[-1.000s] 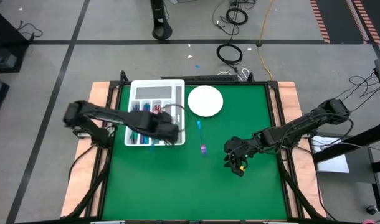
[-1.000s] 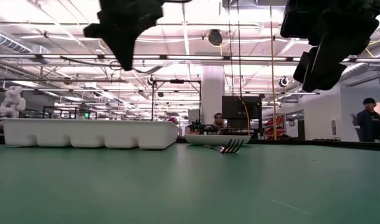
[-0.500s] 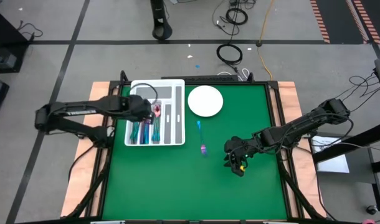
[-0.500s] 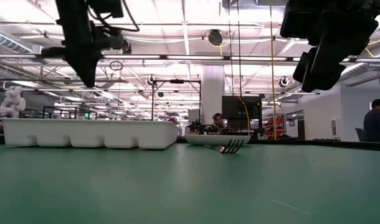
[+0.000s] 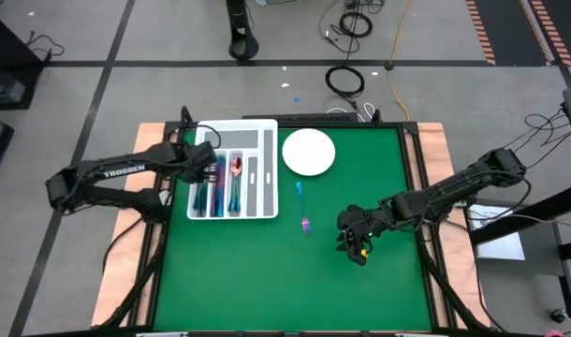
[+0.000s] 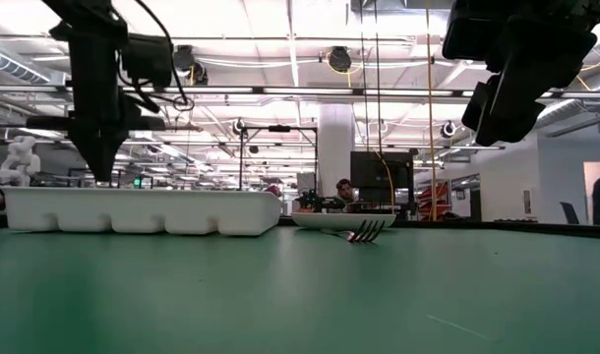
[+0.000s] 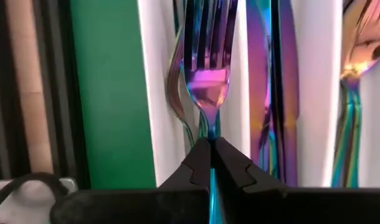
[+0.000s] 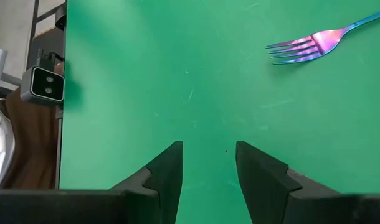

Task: Sort silverware
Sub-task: Put the blue fork into the silverware tray

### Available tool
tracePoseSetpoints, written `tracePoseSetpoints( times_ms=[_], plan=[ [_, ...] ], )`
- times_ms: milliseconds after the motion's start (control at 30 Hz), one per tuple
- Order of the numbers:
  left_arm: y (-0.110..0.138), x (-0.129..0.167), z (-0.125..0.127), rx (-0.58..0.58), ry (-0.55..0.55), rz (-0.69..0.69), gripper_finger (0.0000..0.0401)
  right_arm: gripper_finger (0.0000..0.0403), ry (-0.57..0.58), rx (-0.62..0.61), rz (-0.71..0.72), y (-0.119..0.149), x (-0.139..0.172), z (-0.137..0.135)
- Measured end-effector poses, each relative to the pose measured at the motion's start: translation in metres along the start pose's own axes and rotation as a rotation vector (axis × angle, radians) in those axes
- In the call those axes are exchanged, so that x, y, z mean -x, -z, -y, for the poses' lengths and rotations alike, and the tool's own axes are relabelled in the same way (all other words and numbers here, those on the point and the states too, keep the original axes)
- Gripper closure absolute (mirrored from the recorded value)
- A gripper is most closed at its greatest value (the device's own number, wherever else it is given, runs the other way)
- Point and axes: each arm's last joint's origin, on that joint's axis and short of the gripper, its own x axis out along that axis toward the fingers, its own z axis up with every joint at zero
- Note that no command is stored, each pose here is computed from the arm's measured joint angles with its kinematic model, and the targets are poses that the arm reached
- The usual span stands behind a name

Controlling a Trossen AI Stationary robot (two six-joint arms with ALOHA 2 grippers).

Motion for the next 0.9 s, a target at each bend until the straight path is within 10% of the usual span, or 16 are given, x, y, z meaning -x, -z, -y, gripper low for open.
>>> tracePoseSetpoints(
  times_ms=[900],
  plan=[
    [0.000, -0.022, -0.007, 0.011, 0.031, -0.027, 0.0337, 0.0266, -0.016, 0.027, 0.024, -0.002, 0.000, -0.002]
  ],
)
